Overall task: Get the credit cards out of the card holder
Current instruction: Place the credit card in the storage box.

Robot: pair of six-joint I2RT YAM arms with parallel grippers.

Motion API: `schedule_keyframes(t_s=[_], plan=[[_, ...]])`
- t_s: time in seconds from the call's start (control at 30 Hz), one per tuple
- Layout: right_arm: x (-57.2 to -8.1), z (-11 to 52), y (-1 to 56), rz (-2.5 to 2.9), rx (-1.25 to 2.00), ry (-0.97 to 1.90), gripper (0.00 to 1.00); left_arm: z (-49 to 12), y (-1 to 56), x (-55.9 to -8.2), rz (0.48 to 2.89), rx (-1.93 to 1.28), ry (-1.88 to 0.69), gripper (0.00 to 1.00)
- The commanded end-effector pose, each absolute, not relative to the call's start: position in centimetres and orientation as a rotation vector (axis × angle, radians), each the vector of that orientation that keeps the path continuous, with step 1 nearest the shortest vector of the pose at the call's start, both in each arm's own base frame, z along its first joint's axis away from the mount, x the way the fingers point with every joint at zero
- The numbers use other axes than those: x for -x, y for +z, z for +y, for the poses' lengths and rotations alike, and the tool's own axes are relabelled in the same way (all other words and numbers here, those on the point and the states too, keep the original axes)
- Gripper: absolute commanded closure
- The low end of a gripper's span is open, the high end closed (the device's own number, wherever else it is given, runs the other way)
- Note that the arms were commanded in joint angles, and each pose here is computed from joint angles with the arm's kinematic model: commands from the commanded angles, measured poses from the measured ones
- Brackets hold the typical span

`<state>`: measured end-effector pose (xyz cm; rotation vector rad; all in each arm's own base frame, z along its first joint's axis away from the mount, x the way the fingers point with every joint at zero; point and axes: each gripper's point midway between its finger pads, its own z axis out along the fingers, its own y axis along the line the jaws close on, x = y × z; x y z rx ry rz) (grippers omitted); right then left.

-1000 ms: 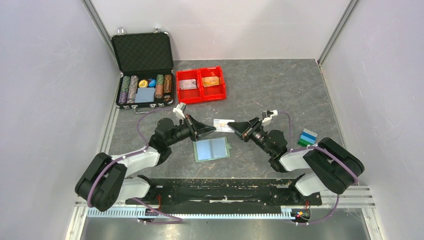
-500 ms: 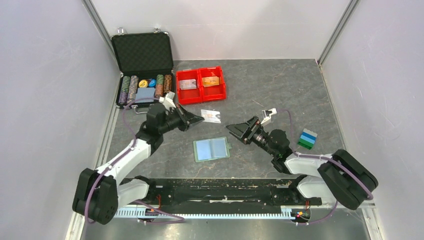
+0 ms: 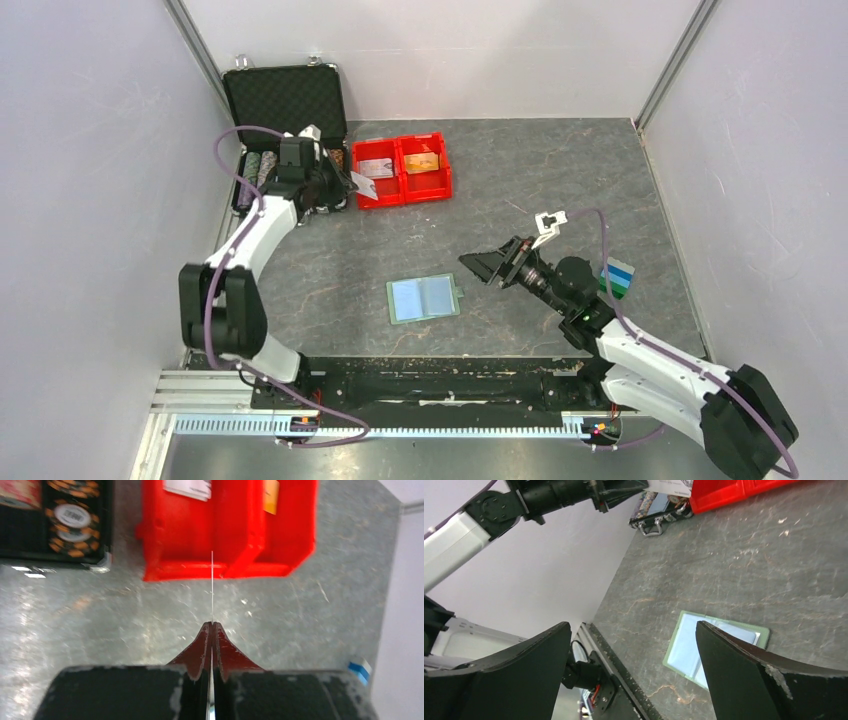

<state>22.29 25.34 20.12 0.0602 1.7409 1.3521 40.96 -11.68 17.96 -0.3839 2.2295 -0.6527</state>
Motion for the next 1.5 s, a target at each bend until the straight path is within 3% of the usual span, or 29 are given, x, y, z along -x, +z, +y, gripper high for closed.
schedule_keyframes(t_s=[0.0,0.2,0.57,1.47], plan=[[-23.7,24.2,22.1,1.703,-0.006,1.188,0.02,-9.8,17.5,-44.6,2.226,0.330,-0.510,0.98],[-24.0,23.6,22.4,1.699,-0.020,1.143,0.02,-10.8,16.6,-49.0,2.213,0.304,-0.559,0.98],[-24.8,24.0,21.9,1.734,-0.004,1.107,0.02,-12.1,15.1,-52.9,2.162,0.256,-0.627,0.98],[-25.7,23.4,21.9,1.762,-0.023,1.030,0.02,-12.7,12.8,-56.9,2.145,0.242,-0.643,0.98]])
